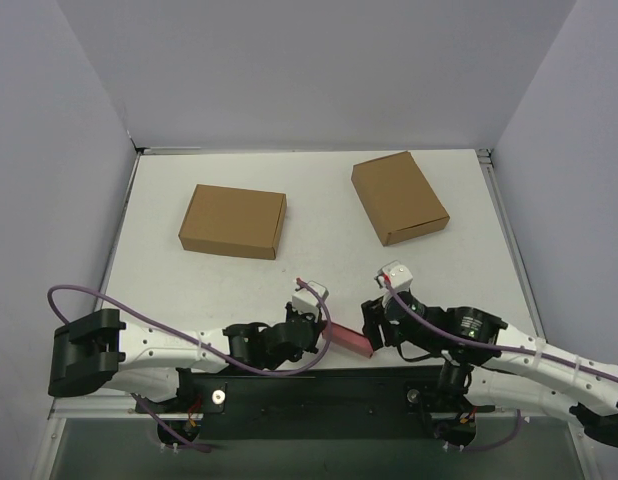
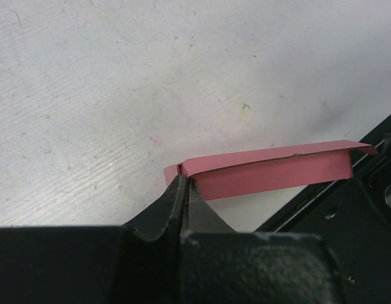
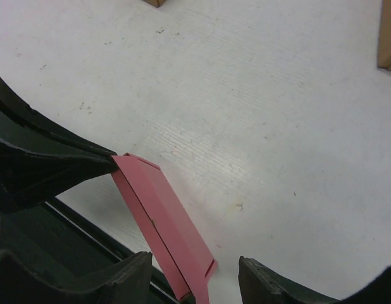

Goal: Fold the paper box

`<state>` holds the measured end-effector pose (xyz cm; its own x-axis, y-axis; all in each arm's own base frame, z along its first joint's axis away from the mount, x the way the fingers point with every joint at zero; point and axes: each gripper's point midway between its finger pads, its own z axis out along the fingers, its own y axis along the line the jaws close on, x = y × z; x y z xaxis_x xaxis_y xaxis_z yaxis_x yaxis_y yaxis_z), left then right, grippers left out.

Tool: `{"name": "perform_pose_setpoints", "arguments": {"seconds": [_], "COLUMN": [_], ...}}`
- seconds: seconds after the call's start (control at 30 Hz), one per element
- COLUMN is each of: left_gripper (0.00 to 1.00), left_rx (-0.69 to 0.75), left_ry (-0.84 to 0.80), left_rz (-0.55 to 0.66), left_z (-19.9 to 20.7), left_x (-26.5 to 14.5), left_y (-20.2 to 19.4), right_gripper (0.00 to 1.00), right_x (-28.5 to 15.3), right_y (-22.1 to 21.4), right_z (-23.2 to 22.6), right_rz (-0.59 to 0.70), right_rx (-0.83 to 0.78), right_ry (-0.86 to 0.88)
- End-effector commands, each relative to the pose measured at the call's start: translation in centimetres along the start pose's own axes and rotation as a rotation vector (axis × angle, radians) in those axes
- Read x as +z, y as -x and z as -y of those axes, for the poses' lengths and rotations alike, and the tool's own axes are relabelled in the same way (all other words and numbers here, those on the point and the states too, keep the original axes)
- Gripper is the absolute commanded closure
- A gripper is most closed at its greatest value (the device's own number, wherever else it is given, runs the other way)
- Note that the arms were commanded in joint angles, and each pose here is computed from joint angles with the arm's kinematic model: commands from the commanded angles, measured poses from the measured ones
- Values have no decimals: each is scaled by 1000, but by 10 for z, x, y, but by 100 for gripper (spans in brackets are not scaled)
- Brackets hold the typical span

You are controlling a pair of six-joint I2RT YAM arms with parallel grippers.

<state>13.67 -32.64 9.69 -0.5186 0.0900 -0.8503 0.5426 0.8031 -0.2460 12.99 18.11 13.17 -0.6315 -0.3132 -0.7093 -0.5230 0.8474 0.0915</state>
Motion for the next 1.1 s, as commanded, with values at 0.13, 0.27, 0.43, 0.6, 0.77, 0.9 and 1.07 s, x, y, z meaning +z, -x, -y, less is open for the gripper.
{"name": "perform_pose_setpoints", "arguments": {"seconds": [0.13,0.27,0.43,0.6,0.77,0.9,1.07], "left_gripper": [100,100,100,100,100,100,100], "left_rx": [148,149,143,149,146,151,154], "left_ry": [96,99,94,94,90,92,92], "left_rz": [-255,-265,-269,-273,-270,-271,-272], "left_z": [-35,-34,-32,-33,-32,-32,-32], "left_x": [-9,-8,-6,-7,-8,-8,-7], "left_y": [-70,-70,-72,-73,-72,-71,-71], "right_gripper": [49,54,57,63,67,70,74], "right_x": [-31,-28,-22,-13,-5,-2,0], "right_y": [-31,-42,-48,-43,-48,-52,-60], "right_z": [29,21,19,22,28,30,33], "right_rz": [-118,-143,-152,-133,-150,-160,-177], "right_rx": [127,103,47,9,-21,-41,-45], "right_ry": [-134,-128,-181,-273,-342,-360,-366]}}
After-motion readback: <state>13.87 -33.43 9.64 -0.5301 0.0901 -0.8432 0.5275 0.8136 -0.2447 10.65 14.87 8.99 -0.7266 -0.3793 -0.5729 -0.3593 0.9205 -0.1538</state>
